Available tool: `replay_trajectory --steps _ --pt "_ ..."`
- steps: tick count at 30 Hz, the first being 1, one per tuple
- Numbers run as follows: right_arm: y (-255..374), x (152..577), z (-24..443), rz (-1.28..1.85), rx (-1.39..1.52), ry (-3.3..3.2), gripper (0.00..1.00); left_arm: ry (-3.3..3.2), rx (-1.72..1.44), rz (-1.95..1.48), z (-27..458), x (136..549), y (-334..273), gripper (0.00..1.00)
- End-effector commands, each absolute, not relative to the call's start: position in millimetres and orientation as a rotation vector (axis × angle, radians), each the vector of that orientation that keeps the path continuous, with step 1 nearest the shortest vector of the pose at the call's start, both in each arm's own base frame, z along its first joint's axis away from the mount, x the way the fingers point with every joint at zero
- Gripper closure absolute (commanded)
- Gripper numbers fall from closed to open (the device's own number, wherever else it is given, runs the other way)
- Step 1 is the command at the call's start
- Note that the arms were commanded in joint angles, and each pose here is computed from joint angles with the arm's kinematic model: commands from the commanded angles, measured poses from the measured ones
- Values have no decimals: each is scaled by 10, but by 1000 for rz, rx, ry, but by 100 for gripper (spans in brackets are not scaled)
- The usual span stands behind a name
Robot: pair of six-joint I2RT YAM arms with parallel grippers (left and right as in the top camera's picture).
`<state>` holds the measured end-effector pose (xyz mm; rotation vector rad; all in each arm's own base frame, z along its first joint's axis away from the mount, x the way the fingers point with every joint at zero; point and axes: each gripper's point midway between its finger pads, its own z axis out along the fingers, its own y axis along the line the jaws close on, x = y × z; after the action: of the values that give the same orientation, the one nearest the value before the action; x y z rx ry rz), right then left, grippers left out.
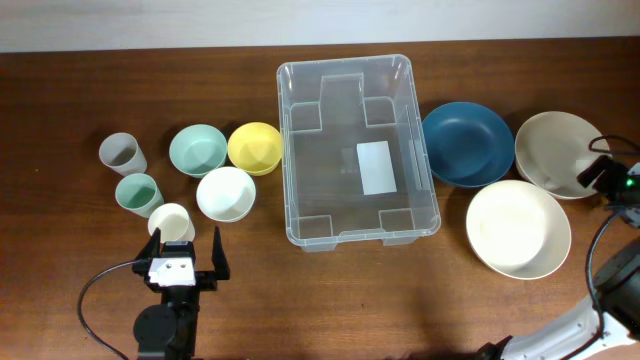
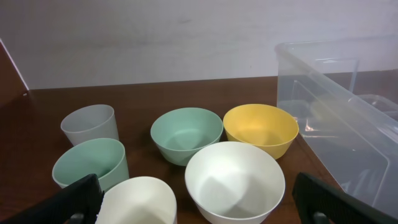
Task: Pack container
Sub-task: 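Reach the right gripper to the cream plate at the far right and grasp its rim, then lift the cream plate with the right gripper and lower it into the container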
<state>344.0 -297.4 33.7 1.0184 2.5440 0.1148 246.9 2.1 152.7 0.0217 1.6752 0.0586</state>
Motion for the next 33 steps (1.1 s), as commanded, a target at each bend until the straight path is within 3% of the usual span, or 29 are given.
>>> replay_trajectory --steps 1,3,5,8,15,24,33 --pt "-2936 3513 131 194 1036 2548 0 1679 40 65 1499 2472 10 1" --pt "-2926 3512 26 208 1044 2560 3 1679 40 65 1499 2472 10 1" --pt "-2907 3512 -60 229 1050 2568 16 1679 40 65 1499 2472 10 1" --pt "-2879 3587 -42 276 1026 2541 43 1679 40 65 1499 2472 10 1" --pt "-2867 3687 19 326 990 2499 96 1679 40 65 1499 2472 10 1" --pt "-3195 3637 475 297 1071 2391 96 1679 40 65 1499 2472 10 1" --pt "-3358 3777 1574 273 970 2262 96 1679 40 65 1499 2472 10 1"
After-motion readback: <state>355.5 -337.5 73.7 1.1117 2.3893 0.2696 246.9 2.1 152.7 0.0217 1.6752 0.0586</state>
